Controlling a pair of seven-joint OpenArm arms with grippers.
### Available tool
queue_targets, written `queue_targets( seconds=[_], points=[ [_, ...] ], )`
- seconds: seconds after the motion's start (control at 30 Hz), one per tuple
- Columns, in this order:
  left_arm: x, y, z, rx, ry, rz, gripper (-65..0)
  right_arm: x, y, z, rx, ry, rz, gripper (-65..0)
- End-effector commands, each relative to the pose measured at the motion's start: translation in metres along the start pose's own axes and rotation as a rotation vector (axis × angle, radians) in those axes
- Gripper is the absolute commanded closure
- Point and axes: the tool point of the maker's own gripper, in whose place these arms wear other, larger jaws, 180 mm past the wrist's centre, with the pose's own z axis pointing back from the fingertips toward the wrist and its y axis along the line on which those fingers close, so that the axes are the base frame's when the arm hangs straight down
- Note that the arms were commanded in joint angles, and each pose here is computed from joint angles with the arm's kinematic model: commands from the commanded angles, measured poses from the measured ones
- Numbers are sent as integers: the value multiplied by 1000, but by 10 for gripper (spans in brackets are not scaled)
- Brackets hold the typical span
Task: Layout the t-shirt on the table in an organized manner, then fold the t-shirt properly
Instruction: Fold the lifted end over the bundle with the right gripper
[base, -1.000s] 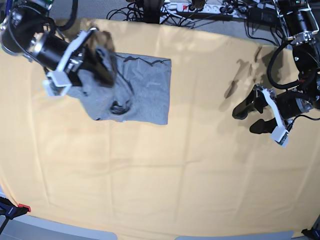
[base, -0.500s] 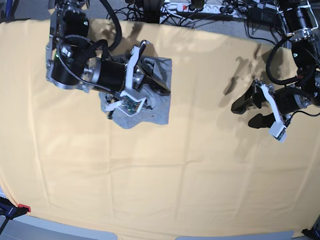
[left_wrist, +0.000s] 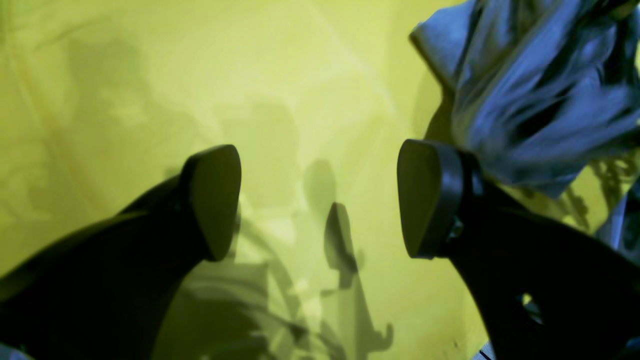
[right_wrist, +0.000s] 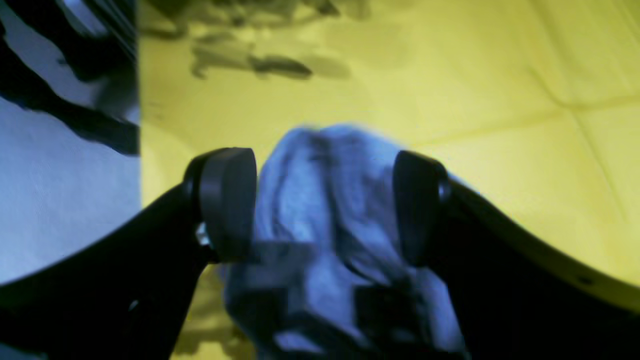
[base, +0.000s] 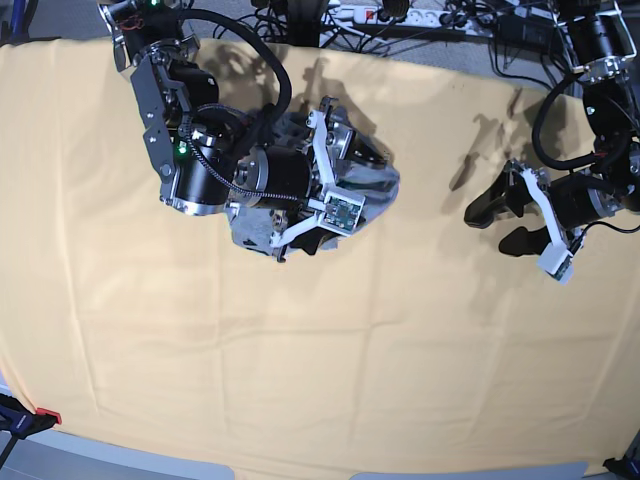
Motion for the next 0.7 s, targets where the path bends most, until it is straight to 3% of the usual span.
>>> queue_targets(
  seconds=[0.0,0.13,0.37,0.67],
  points=[
    [16,1,6,6,-44,-34,-492,25,-4,11,-23,-79,53,-441],
    [12,6,6,31,-23,-40,-492,34,-13,30,-93,-112,77,-441],
    [12,8,6,42,-21,-43,-492,-2,-47,58,-224,-45,-9,-432],
    [15,8,7,43,-34,-44,-492,-52,-44,45,-196,29,-149,-432]
  ],
)
